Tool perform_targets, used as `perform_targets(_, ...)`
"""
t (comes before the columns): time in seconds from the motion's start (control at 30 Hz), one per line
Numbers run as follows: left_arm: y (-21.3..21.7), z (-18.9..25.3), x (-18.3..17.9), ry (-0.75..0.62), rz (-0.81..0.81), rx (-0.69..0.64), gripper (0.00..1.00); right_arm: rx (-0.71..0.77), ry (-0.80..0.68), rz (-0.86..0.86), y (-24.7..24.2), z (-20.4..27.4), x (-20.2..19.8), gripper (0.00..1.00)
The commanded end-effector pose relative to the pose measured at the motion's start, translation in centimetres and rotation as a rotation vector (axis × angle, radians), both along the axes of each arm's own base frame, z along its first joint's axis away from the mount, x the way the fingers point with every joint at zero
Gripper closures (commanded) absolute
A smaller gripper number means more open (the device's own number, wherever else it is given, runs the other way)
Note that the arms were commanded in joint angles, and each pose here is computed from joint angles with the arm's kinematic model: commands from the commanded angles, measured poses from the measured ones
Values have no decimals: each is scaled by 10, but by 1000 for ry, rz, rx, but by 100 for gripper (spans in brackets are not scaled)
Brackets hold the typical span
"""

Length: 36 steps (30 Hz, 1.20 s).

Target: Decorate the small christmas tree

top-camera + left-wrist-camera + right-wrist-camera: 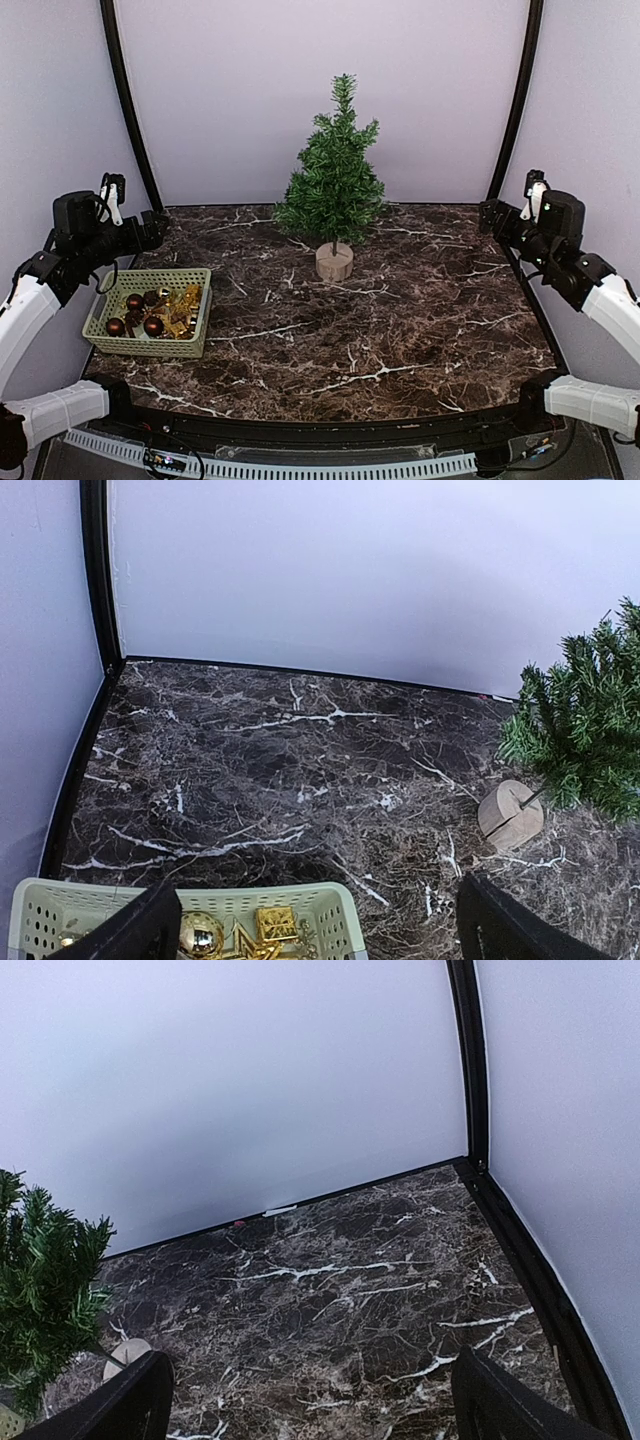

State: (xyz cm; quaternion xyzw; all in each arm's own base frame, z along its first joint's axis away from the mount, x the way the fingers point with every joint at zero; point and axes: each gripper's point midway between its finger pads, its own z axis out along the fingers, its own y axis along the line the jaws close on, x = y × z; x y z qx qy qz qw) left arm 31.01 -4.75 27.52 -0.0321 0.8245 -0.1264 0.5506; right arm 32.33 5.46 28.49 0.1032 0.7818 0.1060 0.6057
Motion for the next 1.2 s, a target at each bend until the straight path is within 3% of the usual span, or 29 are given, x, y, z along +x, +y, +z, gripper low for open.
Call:
perform_targets(0.0,2,-3,-3,2,4,6,1,5,-51,-9,-1,14,-1,1)
perform_targets(0.3,0,-9,-1,24,-4,9,1,5,-42,-12,-2,8,-2,1)
perform_targets(0.53,27,-34,-10,131,177,-15,1,20,-45,29,5,8,-3,1)
perform_targets(0.7,41,-61,-19,246,261,-48,1,53,-2,179,35,-17,2,1)
perform_targets(0.93,63,-87,-18,308,310,-226,1,82,73,293,60,-49,9,3)
perform_targets(1.07,53,-96,-13,321,268,-321,1,85,71,294,60,-53,8,3)
perform_targets(1.17,45,-98,-8,308,226,-367,7,85,69,288,59,-55,8,2)
